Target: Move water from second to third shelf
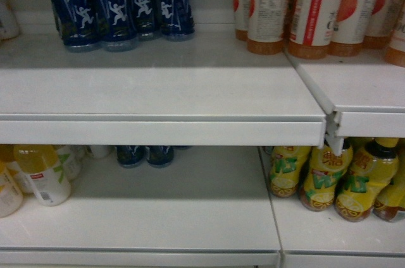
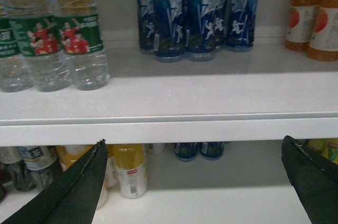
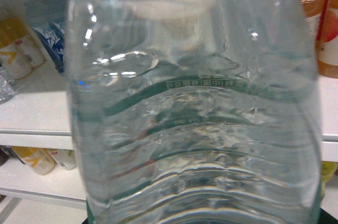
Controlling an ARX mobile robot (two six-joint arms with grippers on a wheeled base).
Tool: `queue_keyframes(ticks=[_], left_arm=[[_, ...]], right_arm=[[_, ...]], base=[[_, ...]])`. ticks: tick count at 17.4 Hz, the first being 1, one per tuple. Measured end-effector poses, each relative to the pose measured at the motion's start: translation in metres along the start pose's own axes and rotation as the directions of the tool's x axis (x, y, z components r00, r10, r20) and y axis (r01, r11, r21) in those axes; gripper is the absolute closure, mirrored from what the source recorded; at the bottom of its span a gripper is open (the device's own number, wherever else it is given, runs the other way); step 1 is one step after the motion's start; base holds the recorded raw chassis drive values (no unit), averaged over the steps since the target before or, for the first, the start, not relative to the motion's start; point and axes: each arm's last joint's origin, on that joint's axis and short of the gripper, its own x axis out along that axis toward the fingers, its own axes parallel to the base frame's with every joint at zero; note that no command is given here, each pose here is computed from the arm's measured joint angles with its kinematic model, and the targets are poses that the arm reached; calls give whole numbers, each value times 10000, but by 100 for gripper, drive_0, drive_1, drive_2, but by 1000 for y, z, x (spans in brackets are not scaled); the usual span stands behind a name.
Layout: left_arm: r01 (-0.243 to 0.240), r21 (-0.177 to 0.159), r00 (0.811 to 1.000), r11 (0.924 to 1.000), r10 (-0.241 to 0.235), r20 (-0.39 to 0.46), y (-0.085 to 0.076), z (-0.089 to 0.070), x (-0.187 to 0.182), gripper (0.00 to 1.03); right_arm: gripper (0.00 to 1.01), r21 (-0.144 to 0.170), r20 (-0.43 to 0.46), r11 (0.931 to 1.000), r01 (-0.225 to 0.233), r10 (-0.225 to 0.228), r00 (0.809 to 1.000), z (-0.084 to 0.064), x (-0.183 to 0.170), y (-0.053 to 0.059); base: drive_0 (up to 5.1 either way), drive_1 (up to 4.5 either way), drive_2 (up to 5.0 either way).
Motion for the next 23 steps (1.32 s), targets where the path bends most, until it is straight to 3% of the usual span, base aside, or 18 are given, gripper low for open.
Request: queue_keyframes(ticks=[23], left_arm=[[0, 0, 10000, 10000, 0, -8, 0, 0, 0, 5]], right_arm=[[59, -8, 36, 10000, -30, 30, 10000, 0, 0, 0]], base=[[-480, 231, 231]])
